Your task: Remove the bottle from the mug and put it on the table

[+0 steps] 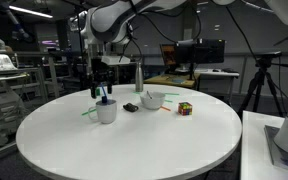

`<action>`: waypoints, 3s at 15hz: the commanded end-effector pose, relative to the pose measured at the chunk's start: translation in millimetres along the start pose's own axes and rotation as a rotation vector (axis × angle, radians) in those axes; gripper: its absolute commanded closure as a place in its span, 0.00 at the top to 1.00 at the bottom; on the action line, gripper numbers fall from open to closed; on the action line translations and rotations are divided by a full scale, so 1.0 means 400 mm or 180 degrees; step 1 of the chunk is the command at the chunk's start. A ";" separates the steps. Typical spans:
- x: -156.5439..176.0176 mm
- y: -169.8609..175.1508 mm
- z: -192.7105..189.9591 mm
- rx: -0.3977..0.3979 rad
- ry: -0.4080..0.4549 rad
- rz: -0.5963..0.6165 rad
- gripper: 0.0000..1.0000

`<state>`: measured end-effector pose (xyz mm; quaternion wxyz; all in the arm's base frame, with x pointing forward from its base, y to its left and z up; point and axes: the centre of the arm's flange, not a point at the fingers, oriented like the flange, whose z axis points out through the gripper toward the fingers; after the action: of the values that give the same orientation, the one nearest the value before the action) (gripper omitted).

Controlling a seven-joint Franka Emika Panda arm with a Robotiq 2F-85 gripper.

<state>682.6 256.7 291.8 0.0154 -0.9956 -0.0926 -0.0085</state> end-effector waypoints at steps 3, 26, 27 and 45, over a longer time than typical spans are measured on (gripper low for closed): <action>0.036 -0.001 0.007 -0.0046 -0.0099 0.0062 1.00; 0.042 -0.019 0.033 -0.0116 -0.0180 -0.0020 0.07; 0.041 -0.022 0.028 -0.0120 -0.0169 -0.0022 0.07; 0.031 0.017 -0.263 -0.0810 0.0522 0.0324 0.07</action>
<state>702.2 255.6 377.8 -0.0777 -0.9896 -0.0688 -0.0993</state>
